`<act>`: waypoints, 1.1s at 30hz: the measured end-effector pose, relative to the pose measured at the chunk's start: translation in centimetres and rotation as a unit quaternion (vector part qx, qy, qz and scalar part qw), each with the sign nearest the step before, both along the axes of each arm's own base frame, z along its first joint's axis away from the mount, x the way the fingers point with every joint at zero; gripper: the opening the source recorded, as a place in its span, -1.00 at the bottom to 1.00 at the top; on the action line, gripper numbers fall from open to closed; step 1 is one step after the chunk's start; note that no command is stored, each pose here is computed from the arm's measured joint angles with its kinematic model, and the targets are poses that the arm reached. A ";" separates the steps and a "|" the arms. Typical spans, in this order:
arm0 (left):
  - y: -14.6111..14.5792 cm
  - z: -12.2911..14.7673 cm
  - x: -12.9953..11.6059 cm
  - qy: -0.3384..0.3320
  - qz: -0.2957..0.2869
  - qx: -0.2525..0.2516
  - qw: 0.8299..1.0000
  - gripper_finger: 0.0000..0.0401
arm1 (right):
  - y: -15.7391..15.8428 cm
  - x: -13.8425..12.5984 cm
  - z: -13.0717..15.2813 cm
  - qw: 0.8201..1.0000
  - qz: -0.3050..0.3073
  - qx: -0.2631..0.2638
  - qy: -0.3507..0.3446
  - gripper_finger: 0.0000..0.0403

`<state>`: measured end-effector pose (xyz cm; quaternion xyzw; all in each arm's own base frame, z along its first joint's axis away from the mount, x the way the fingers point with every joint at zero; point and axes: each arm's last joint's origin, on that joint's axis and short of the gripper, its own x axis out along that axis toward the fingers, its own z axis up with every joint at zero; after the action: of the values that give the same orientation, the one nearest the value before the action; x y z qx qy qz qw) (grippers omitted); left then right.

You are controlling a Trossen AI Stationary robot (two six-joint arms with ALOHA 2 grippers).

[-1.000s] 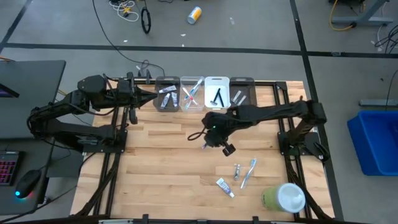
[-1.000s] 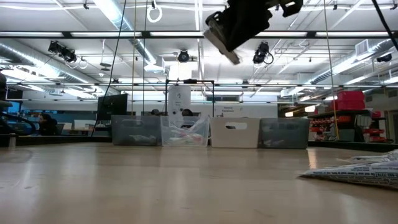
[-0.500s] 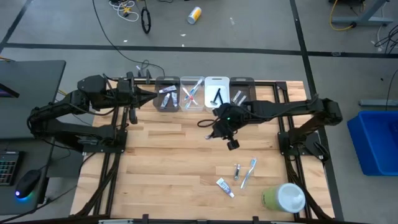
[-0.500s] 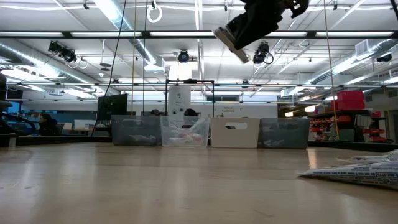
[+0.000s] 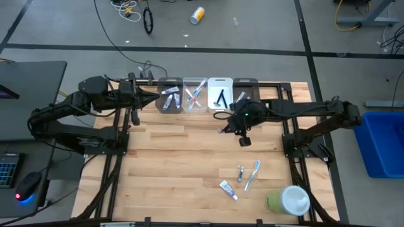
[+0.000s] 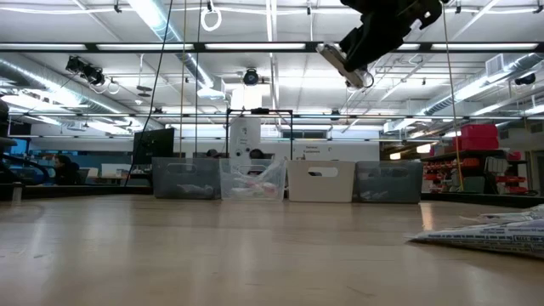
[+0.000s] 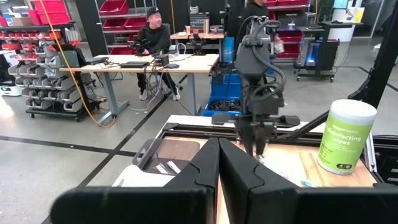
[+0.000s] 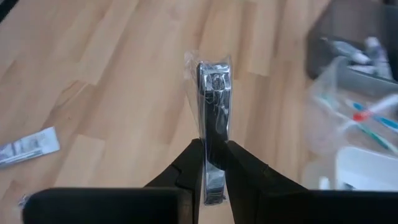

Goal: Pick & Place Travel size toiletries
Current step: Put the silver nail cutter into the white bin

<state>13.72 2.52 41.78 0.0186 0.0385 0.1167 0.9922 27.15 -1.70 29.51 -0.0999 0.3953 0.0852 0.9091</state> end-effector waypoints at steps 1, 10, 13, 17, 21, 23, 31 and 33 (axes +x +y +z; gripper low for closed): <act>0.0 0.0 0.0 0.000 0.000 0.000 1.000 -0.91 | -0.2 -0.2 0.2 1.000 -0.011 -0.003 -0.004 -0.72; 0.0 0.0 0.0 0.000 0.000 0.000 1.000 -0.91 | -3.2 -2.3 2.5 0.993 -0.107 -0.021 -0.054 -0.72; 0.0 0.0 0.0 0.000 0.000 0.000 1.000 -0.91 | -4.7 -3.1 3.0 0.988 -0.138 -0.024 -0.064 -0.72; 0.0 0.0 0.0 0.000 0.000 0.000 1.000 -0.91 | -7.0 -4.0 3.1 0.980 -0.188 -0.028 -0.063 -0.72; 0.0 0.0 0.0 0.000 0.000 0.000 1.000 -0.91 | -9.7 -5.3 3.0 0.967 -0.246 -0.030 -0.055 -0.72; 0.0 0.0 0.0 0.000 0.000 0.000 1.000 -0.91 | -11.1 -6.1 2.9 0.956 -0.286 -0.027 -0.053 -0.72; 0.1 0.0 0.0 0.000 0.018 0.002 1.000 -0.91 | -15.5 -9.7 0.3 0.886 -0.459 0.038 -0.043 -0.72; 0.1 0.0 0.0 0.000 0.021 0.002 1.000 -0.91 | -15.8 -10.3 -1.0 0.871 -0.487 0.060 -0.036 -0.72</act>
<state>13.69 2.64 41.78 0.0195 0.0390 0.1379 0.9895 16.88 -17.55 28.54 0.1566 0.3550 -0.3485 0.8532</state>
